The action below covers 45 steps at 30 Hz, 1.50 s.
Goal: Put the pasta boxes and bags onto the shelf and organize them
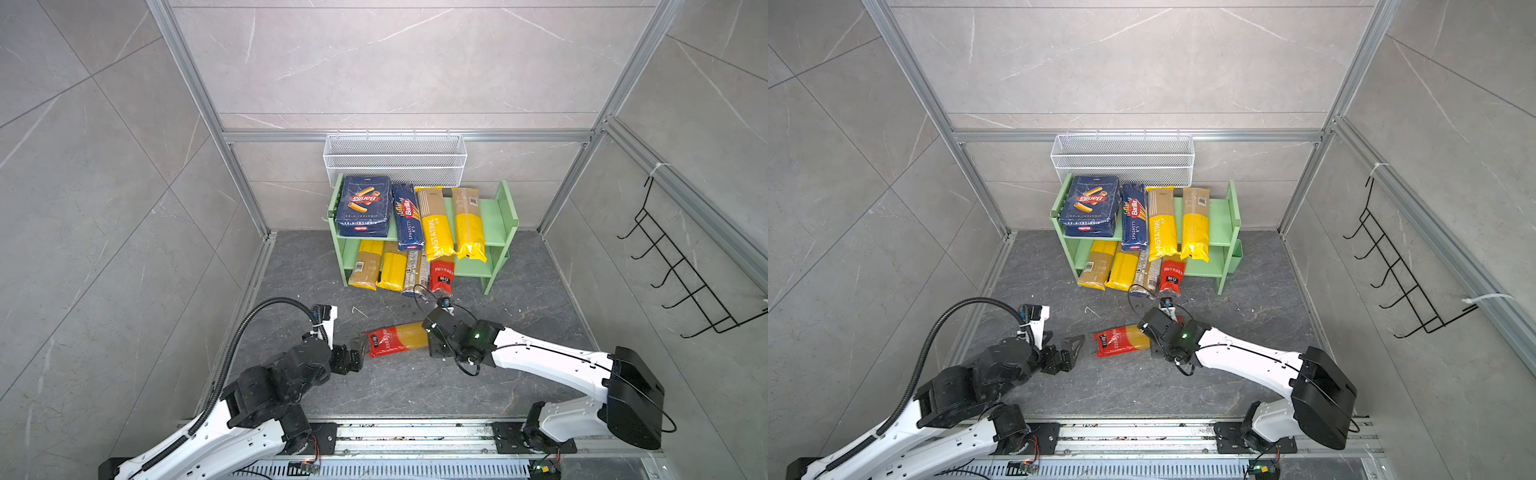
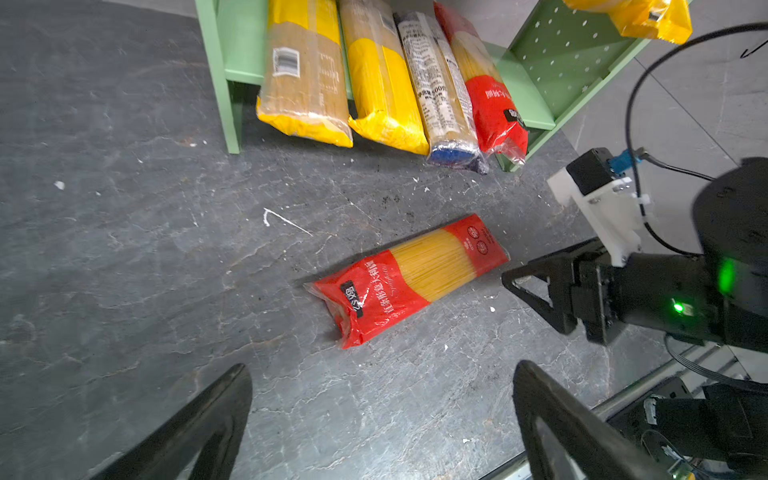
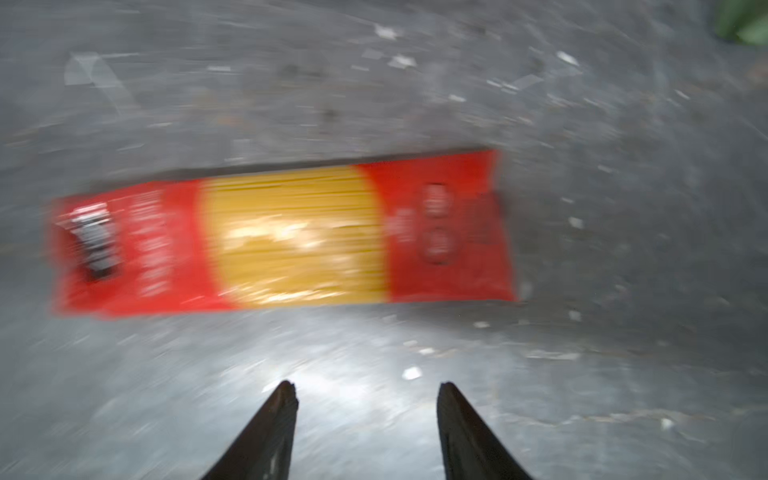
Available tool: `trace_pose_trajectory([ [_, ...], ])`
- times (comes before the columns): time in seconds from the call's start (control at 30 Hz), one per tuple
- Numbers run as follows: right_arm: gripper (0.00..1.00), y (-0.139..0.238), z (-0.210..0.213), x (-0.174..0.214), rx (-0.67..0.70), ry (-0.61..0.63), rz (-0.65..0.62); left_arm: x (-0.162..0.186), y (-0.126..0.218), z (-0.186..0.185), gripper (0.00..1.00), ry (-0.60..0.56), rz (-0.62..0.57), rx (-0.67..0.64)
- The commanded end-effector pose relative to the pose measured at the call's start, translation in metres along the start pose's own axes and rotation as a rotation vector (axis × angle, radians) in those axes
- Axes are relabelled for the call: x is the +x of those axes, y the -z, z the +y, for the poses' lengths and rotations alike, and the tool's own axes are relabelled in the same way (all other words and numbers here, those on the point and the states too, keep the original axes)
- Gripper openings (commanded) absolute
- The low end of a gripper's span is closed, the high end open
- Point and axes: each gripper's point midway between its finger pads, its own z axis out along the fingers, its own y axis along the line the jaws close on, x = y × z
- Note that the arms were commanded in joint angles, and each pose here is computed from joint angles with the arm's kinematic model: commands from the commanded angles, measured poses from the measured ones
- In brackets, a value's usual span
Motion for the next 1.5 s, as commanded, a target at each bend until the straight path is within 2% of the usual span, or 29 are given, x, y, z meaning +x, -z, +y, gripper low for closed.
trace_pose_trajectory([
  [0.0,0.57,-0.015,-0.017,-0.013,0.024,-0.053,-0.032,0.015,-0.023,-0.023,0.95,0.094,0.033,0.097],
  [0.13,0.56,-0.033,-0.033,-0.024,0.053,-0.108,-0.046,0.053,-0.056,-0.036,0.87,0.139,0.118,0.114],
  [0.23,0.56,-0.047,-0.036,-0.031,0.039,-0.145,-0.043,0.077,-0.071,-0.051,0.84,0.103,0.154,0.106],
  [0.37,0.55,-0.064,-0.040,-0.038,0.042,-0.179,-0.034,0.098,-0.085,-0.074,0.83,0.045,0.188,0.101],
  [0.63,0.55,-0.070,-0.046,-0.056,0.032,-0.199,-0.078,0.118,-0.114,-0.082,0.80,0.023,0.206,0.062],
  [1.17,0.55,-0.103,-0.042,-0.070,0.022,-0.197,-0.012,0.133,-0.143,-0.040,0.77,0.113,0.268,-0.009],
  [1.47,0.54,-0.093,-0.062,-0.019,0.061,-0.204,0.098,0.142,-0.155,-0.022,0.76,0.145,0.288,-0.028],
])
